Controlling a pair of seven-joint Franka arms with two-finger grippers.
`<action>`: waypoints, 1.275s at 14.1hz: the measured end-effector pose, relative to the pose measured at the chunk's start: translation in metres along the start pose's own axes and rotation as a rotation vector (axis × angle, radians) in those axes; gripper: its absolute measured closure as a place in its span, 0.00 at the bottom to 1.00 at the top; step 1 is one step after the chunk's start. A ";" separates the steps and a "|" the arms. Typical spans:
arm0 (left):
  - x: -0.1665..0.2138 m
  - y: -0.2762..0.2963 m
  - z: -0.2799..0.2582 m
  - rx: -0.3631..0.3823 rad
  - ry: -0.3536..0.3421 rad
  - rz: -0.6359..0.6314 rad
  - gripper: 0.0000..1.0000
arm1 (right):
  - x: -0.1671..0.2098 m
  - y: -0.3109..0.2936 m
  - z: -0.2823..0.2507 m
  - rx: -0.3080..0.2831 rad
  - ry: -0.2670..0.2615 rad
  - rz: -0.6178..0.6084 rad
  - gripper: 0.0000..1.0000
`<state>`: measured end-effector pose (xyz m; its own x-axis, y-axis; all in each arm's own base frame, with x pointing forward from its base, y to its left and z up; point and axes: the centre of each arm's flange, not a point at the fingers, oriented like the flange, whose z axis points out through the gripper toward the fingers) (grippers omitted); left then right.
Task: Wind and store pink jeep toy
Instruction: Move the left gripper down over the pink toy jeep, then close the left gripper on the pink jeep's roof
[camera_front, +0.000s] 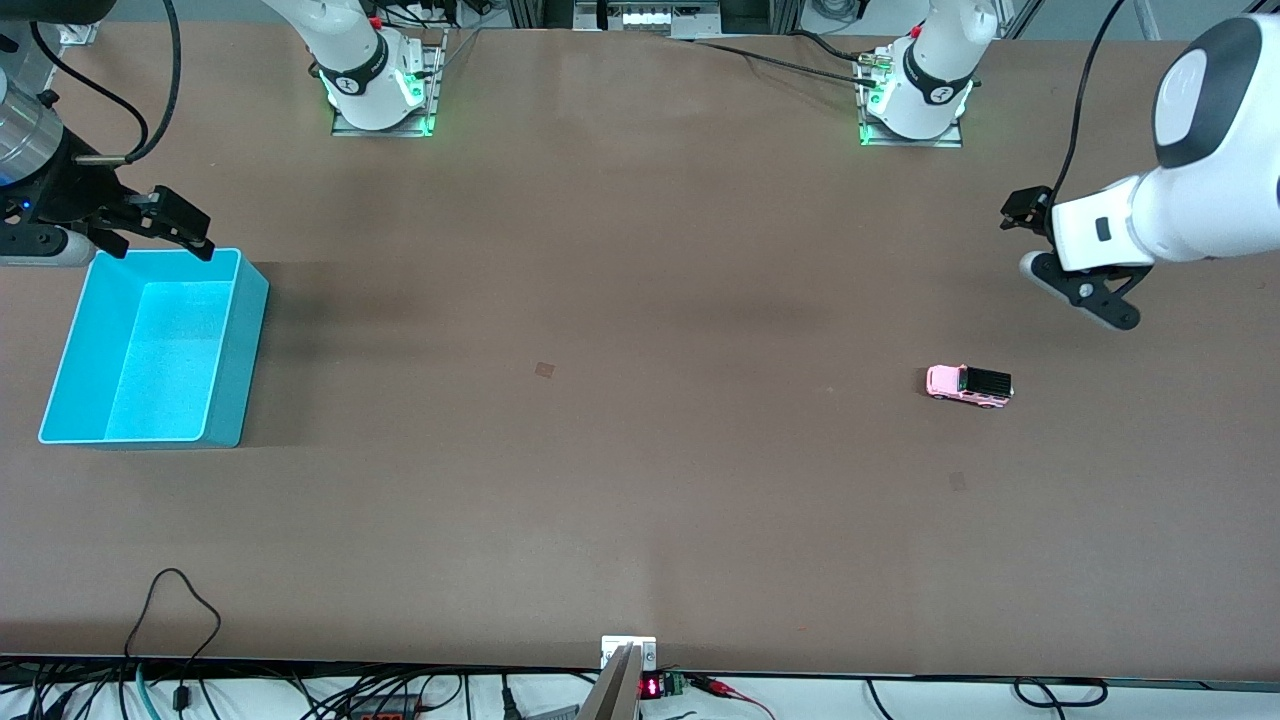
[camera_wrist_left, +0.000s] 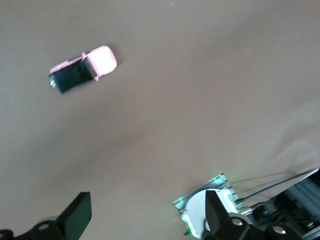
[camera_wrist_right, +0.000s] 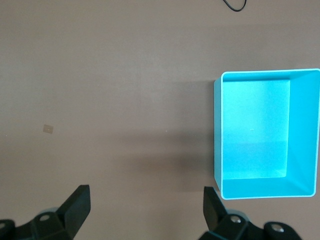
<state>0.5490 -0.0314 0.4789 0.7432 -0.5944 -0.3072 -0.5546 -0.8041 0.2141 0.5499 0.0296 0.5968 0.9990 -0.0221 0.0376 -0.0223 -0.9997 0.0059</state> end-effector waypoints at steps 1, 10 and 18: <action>0.005 -0.007 0.009 0.005 0.005 0.060 0.00 | 0.000 0.000 0.000 0.000 0.000 0.000 0.00; 0.063 -0.066 0.145 0.227 0.075 0.717 0.00 | 0.000 0.000 0.000 0.000 0.000 -0.001 0.00; 0.064 -0.103 0.234 0.342 0.137 0.902 0.00 | 0.000 0.003 0.000 0.000 0.000 -0.005 0.00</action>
<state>0.5661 0.0164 0.2199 0.0109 -0.9989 -0.0446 -0.9995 -0.0122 0.0289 0.5501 0.0267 0.5968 0.9992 -0.0167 0.0375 -0.0169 -0.9998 0.0061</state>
